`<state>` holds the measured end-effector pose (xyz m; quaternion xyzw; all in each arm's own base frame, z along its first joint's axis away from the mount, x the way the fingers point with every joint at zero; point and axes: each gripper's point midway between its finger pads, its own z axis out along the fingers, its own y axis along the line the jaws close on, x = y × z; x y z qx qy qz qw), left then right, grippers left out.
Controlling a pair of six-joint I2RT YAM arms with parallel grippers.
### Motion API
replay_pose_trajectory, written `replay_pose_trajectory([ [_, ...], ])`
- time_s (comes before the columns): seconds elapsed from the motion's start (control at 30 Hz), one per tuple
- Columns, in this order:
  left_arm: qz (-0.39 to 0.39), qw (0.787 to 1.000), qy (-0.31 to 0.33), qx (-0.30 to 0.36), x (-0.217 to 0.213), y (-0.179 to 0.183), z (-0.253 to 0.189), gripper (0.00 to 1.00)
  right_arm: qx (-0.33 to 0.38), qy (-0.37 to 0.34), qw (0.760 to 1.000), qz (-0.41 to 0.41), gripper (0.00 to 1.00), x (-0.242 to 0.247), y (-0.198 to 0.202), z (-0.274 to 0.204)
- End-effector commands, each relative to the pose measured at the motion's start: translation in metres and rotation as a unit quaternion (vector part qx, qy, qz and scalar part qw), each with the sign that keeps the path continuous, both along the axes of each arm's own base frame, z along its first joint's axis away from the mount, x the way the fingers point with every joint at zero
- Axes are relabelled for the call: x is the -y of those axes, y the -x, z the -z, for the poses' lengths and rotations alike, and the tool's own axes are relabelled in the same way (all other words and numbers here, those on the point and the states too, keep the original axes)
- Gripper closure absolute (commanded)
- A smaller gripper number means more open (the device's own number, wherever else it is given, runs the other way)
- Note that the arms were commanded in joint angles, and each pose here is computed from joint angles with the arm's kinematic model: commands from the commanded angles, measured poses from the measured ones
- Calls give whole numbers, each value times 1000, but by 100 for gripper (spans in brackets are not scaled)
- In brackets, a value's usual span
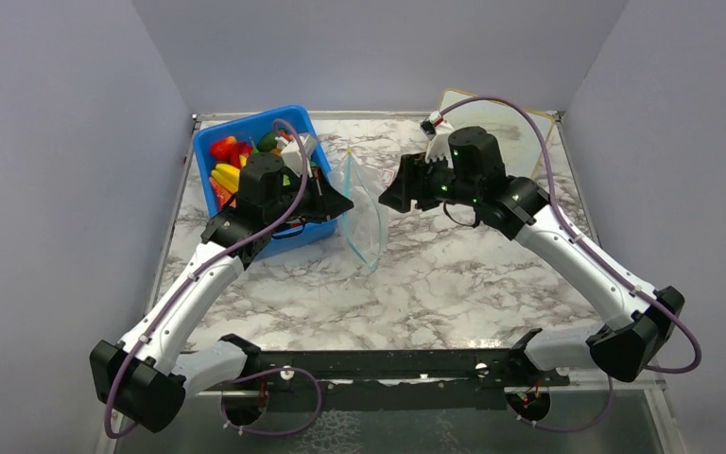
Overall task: Place the food in the zip-top bag and seal the zipper
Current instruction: Open the zipper of the food storage bag.
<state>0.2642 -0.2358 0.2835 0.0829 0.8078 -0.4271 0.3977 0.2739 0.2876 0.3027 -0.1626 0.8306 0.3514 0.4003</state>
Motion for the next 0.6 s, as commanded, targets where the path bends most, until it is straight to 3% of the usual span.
replay_pose_trajectory([
  [0.0, 5, 1000, -5, 10, 0, 0, -7, 100, 5, -19, 1000, 15, 38, -10, -8, -6],
  [0.23, -2, 1000, -6, -6, 0, -1, 1, 100, 2, -38, 999, -7, 41, -29, -2, 6],
  [0.4, 2, 1000, -1, -13, 2, -1, 1, 100, -7, -13, 1000, -1, 42, -37, -3, 24],
  [0.57, 6, 1000, 5, -13, 3, 2, 0, 100, 7, 44, 998, 44, 50, -26, -16, 40],
])
